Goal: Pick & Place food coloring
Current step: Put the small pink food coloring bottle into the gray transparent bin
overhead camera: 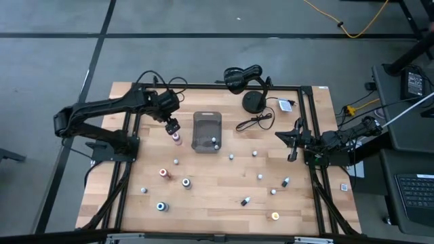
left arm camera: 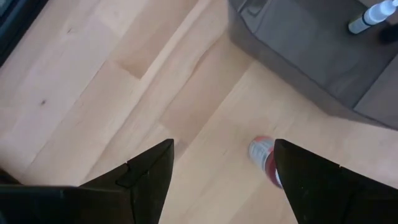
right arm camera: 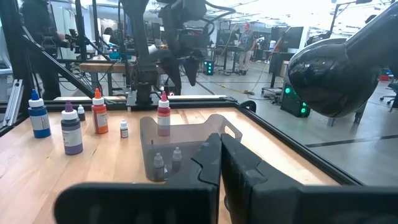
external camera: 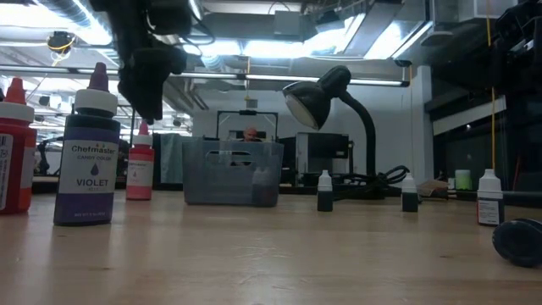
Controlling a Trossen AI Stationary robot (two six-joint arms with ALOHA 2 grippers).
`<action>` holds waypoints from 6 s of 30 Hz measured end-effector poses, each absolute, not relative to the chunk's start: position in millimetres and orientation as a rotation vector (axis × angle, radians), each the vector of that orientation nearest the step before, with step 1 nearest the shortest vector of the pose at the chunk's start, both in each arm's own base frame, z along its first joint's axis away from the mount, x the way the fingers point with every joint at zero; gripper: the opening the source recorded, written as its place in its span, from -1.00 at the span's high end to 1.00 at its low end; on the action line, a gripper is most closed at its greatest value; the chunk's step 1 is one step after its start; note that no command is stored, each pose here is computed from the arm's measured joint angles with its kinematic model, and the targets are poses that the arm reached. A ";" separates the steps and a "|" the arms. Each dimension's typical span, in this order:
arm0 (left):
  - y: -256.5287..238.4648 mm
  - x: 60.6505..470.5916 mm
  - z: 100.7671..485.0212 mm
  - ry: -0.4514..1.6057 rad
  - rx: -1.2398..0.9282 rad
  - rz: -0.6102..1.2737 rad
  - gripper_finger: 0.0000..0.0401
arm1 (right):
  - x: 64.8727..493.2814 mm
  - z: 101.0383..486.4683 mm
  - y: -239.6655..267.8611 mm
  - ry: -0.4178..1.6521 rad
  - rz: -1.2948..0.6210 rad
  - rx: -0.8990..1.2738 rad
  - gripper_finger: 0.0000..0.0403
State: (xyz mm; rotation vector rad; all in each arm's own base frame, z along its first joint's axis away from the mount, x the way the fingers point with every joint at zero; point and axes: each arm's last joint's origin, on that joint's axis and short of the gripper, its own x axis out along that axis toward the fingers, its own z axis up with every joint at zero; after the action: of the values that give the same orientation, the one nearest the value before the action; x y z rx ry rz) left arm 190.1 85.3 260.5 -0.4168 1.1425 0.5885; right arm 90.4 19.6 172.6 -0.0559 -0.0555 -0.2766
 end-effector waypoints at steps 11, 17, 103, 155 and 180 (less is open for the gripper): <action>78.1 176.0 271.1 1.111 -0.450 0.621 -0.34 | 90.4 172.7 19.6 -0.056 -0.277 -0.055 0.93; 69.9 164.2 278.8 1.093 -0.470 0.641 -0.34 | 90.4 172.6 19.6 -0.056 -0.277 -0.056 0.93; -73.7 174.6 297.0 1.193 -0.645 0.383 -0.34 | 90.4 172.7 19.6 -0.056 -0.276 -0.056 0.93; -67.9 254.3 205.5 1.362 -0.529 0.664 -0.34 | 90.4 172.7 19.6 -0.056 -0.277 -0.055 0.93; -69.3 257.2 173.5 1.364 -0.580 0.688 -0.34 | 90.4 172.6 19.6 -0.056 -0.277 -0.056 0.93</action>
State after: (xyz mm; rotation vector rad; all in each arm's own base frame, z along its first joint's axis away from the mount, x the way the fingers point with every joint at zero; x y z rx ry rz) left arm 257.2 -69.3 173.5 -0.5800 1.3640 0.6876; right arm 90.4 19.6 172.6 -0.0555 -0.0559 -0.2767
